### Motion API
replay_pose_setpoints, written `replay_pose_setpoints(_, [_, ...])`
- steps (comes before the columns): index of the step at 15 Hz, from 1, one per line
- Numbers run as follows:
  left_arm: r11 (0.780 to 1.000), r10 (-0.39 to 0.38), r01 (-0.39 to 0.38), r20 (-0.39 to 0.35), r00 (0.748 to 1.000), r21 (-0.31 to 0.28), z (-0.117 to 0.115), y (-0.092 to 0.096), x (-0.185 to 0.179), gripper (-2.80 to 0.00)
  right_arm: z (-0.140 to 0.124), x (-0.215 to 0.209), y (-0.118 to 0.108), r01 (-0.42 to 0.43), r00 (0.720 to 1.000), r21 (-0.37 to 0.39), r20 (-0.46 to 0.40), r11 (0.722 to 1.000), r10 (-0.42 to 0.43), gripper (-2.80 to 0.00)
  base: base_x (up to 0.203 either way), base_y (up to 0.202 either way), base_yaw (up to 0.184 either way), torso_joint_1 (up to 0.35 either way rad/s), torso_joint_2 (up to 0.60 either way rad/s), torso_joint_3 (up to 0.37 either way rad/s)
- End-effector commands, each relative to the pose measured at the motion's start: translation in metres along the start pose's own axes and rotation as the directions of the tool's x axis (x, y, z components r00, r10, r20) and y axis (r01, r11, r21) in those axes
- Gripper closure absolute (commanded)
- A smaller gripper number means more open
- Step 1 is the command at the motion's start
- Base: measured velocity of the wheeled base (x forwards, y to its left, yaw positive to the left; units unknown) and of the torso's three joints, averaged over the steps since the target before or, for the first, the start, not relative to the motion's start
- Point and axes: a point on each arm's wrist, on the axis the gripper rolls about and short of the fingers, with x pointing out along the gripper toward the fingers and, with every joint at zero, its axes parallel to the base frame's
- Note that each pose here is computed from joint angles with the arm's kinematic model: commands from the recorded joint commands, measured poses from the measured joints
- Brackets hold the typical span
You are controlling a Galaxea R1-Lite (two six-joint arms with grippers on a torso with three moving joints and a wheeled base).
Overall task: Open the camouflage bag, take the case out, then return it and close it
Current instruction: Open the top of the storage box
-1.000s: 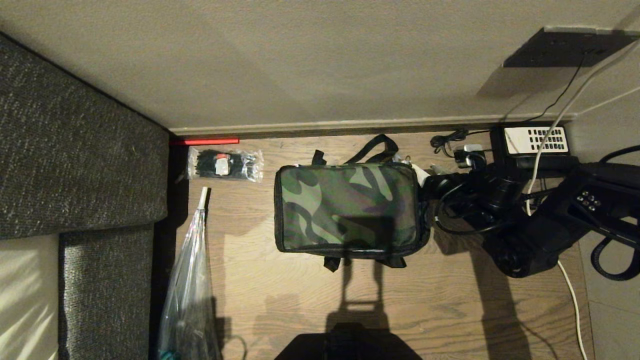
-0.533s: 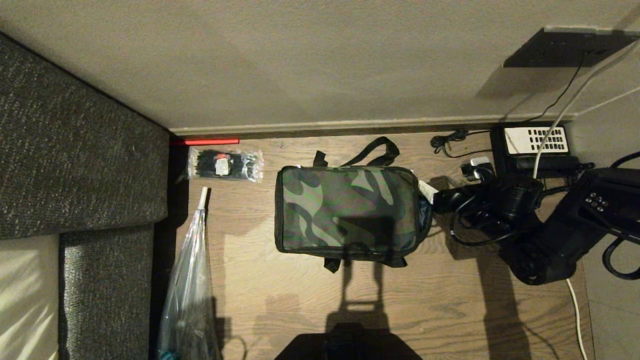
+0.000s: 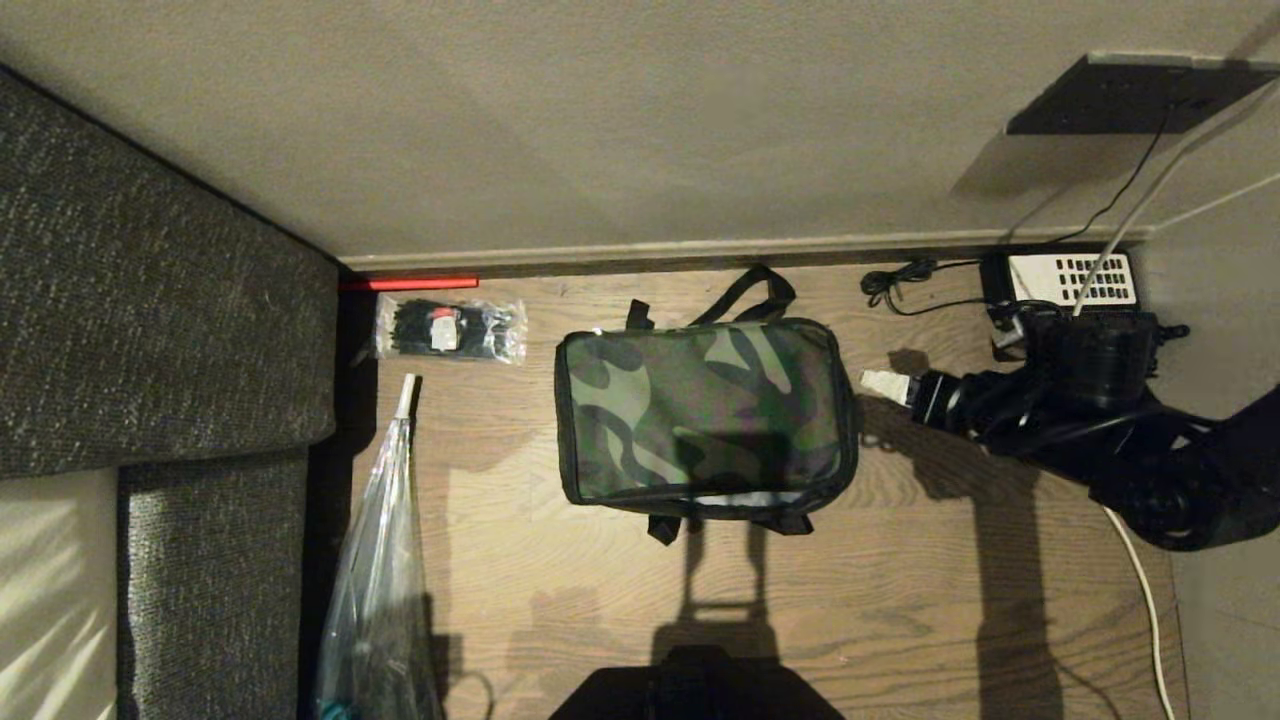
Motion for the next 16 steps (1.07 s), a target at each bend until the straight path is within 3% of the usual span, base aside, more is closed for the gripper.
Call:
replay_pose_setpoints(1, [1.000, 0.001, -0.001, -0.003, 1.000, 0.000, -0.001, 0.000, 0.000, 0.00, -0.016, -0.032, 0.029, -0.019, 0.984, 0.075, -0.177, 0.997, 0.032, -2.80, 0.000, 0.000, 0.000, 0.000, 0.00, 0.000])
replay_pose_setpoints(3, [1.000, 0.001, -0.001, -0.003, 1.000, 0.000, -0.001, 0.000, 0.000, 0.00, -0.032, -0.029, 0.033, -0.016, 0.968, 0.088, -0.247, 0.996, 0.038, -2.80, 0.000, 0.000, 0.000, 0.000, 0.00, 0.000])
replay_pose_setpoints(6, [1.000, 0.002, -0.002, -0.003, 1.000, 0.000, -0.001, 0.000, 0.000, 0.00, -0.042, -0.016, 0.037, -0.029, 0.960, 0.090, -0.276, 0.996, 0.053, -2.80, 0.000, 0.000, 0.000, 0.000, 0.00, 0.000])
replay_pose_setpoints(13, [1.000, 0.001, -0.001, -0.003, 1.000, 0.000, -0.001, 0.000, 0.000, 0.00, -0.042, 0.026, 0.072, -0.121, 0.954, 0.144, -0.256, 0.982, 0.155, -2.80, 0.000, 0.000, 0.000, 0.000, 0.00, 0.000])
replay_pose_setpoints(16, [1.000, 0.001, -0.001, -0.003, 1.000, -0.001, -0.001, 0.000, 0.000, 0.00, -0.045, 0.046, 0.085, -0.116, 0.962, 0.148, -0.231, 0.982, 0.148, -2.80, 0.000, 0.000, 0.000, 0.000, 0.00, 0.000])
